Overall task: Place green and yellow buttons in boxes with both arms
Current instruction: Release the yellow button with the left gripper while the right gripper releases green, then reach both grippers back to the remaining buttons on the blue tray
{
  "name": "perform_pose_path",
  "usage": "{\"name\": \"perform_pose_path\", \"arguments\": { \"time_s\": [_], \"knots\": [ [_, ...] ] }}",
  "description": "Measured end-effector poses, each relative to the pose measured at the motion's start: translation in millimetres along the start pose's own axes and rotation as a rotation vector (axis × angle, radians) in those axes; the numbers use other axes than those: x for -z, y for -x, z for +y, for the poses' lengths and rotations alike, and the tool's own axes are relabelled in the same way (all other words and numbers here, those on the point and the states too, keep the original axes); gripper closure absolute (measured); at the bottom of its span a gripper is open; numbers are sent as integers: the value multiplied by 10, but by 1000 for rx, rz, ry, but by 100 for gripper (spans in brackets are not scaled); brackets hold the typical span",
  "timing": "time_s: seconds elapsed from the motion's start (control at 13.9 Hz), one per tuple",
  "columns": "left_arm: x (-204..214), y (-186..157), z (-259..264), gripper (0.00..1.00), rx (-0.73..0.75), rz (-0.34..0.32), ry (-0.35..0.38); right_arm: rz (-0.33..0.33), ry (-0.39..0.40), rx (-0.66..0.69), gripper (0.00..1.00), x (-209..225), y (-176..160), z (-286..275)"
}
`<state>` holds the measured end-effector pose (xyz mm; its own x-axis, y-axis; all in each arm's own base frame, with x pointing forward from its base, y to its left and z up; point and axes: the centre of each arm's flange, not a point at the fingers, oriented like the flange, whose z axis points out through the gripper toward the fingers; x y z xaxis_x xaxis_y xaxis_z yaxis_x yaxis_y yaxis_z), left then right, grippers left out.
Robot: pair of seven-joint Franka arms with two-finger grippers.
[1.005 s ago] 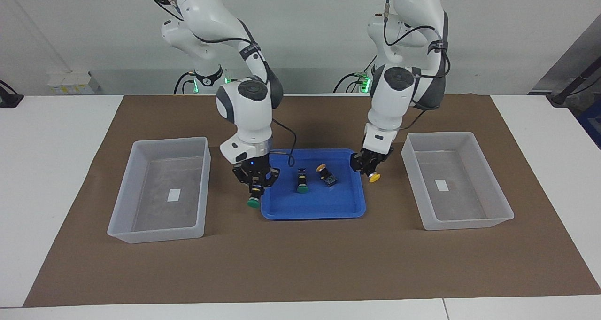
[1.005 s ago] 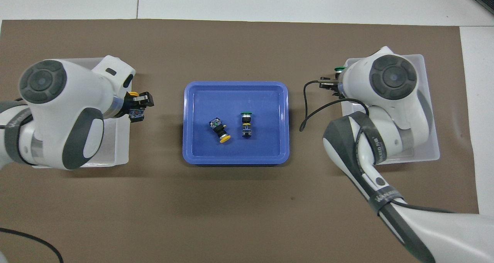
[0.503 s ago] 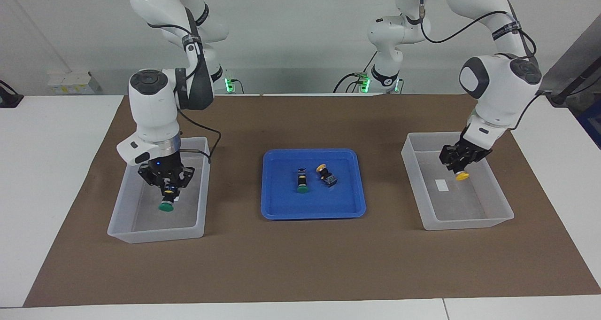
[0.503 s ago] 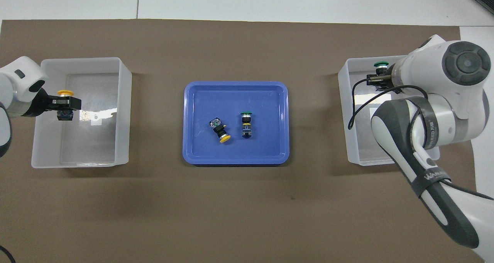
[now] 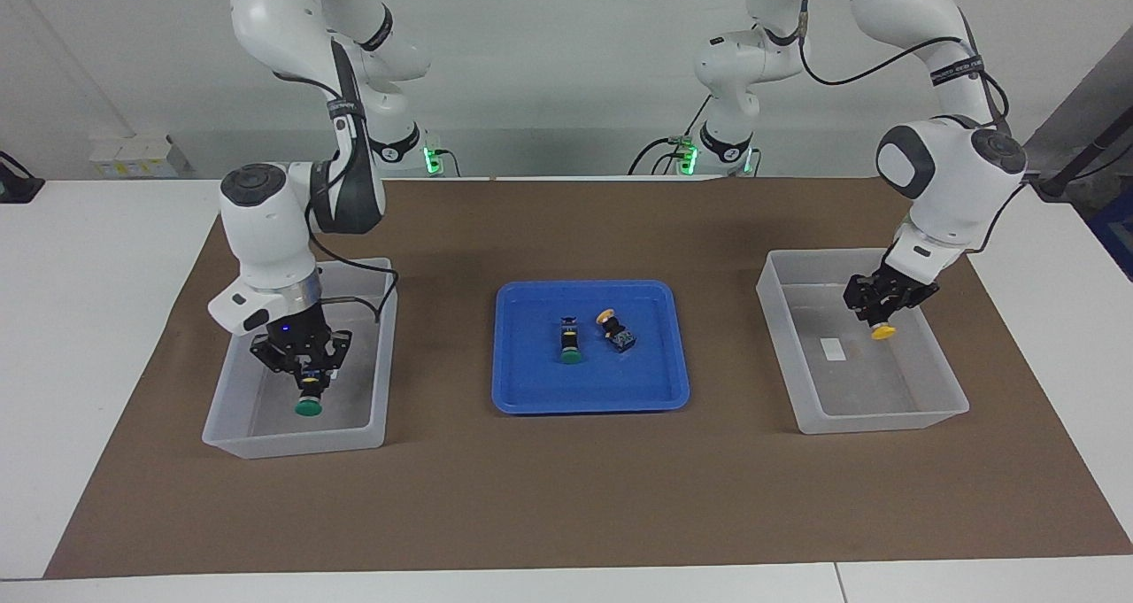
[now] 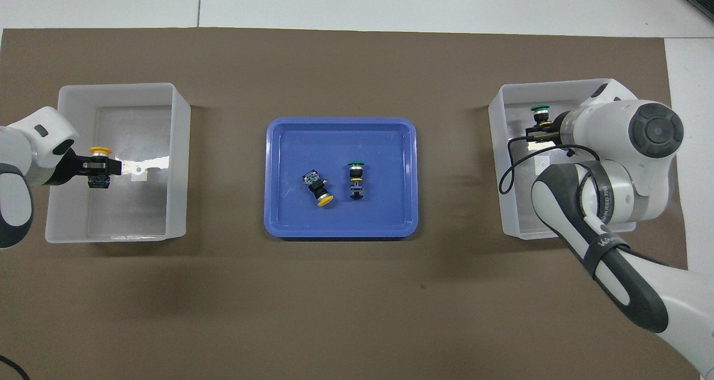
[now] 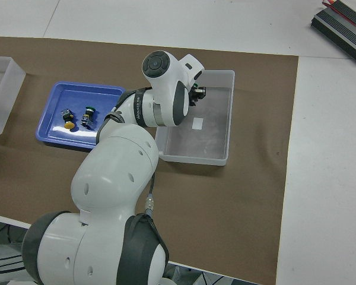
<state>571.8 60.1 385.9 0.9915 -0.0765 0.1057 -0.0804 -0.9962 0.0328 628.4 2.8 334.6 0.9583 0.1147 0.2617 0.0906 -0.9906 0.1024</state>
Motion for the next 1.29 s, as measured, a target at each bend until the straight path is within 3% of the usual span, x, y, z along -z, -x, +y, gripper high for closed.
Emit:
{"name": "perform_pose_path", "arguments": {
  "time_s": [0.07,0.22,0.29,0.72,0.79,1.15,1.29],
  "knots": [
    [3,-4,12,55,-3,1,0,-4,1,2,68,-52,25,49],
    [30,-26,29,37,-10,6,0,-4,10,-3,68,-154,79,309],
    [56,-45,42,34,-16,9,0,-6,16,-13,68,-194,112,463],
    [354,-264,469,36,-35,10,16,-11,17,-23,68,-412,189,606],
    [391,-296,669,36,-15,5,21,-10,17,-22,63,-423,187,599],
    [381,-267,1851,37,119,-16,42,42,10,4,6,-139,6,365],
    [312,-192,2231,37,185,-3,51,36,3,-41,0,148,-64,129]
  ]
}}
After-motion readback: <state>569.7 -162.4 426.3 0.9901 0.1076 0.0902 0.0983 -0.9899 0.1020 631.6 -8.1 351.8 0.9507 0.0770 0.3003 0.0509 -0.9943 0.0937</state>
